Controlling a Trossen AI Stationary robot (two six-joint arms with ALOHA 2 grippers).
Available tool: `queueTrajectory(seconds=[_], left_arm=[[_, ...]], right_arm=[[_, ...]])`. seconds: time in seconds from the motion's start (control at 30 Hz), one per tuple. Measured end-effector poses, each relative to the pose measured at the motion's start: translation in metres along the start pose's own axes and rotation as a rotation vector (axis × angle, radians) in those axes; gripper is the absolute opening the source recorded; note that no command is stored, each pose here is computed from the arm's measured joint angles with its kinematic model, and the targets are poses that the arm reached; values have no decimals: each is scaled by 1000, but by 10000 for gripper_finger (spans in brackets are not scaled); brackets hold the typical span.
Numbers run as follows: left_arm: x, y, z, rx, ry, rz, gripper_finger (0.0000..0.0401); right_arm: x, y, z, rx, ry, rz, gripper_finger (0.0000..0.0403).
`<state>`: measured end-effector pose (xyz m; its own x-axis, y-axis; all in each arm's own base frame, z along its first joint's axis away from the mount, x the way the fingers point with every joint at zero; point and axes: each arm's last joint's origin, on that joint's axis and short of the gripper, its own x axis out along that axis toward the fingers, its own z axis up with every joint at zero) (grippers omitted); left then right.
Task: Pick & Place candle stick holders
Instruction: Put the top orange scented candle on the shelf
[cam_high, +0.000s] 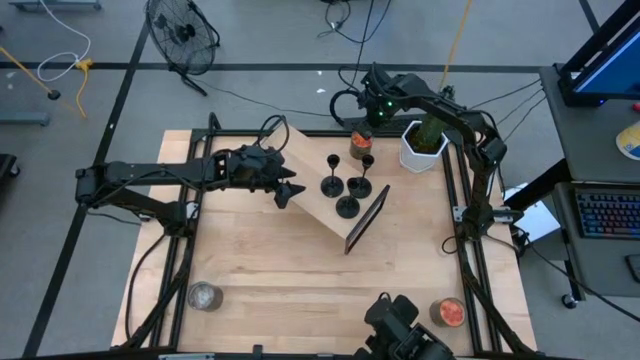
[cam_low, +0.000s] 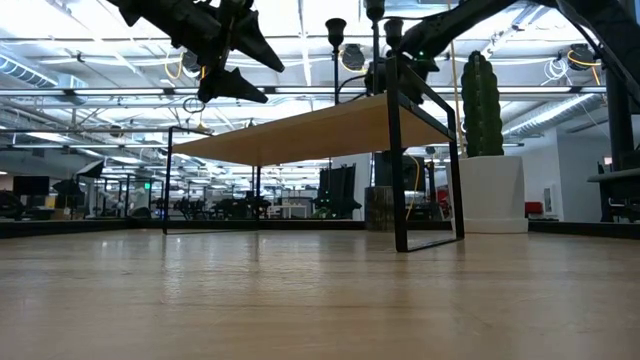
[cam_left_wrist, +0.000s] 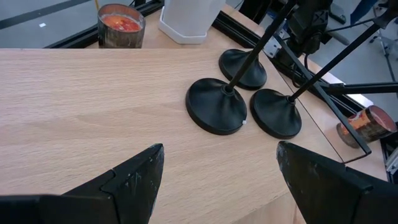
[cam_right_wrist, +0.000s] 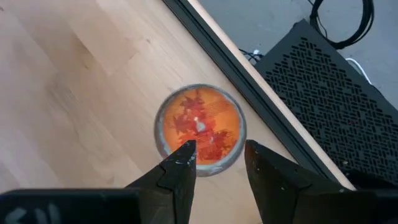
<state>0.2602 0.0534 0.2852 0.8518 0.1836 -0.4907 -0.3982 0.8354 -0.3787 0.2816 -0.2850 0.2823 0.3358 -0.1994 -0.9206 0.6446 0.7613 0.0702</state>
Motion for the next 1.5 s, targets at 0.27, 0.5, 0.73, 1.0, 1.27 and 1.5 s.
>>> queueTrajectory(seconds=[0.27, 0.5, 0.73, 1.0, 1.27, 1.5], left_arm=[[0, 0, 0, 0, 0, 0, 322], [0, 0, 0, 1, 1, -1, 322], [0, 0, 0, 1, 4, -8, 322], [0, 0, 0, 1, 5, -8, 322], [0, 0, 0, 7, 5, -9, 322], [0, 0, 0, 7, 5, -9, 322]], right_arm=[[0, 2, 2, 29, -15, 3, 130], [0, 2, 3, 64, -31, 3, 130], [-1, -2, 4, 77, -41, -1, 131], [16, -2, -9, 98, 26, 5, 130], [26, -5, -12, 112, 8, 1, 130], [31, -8, -14, 120, 8, -2, 141]])
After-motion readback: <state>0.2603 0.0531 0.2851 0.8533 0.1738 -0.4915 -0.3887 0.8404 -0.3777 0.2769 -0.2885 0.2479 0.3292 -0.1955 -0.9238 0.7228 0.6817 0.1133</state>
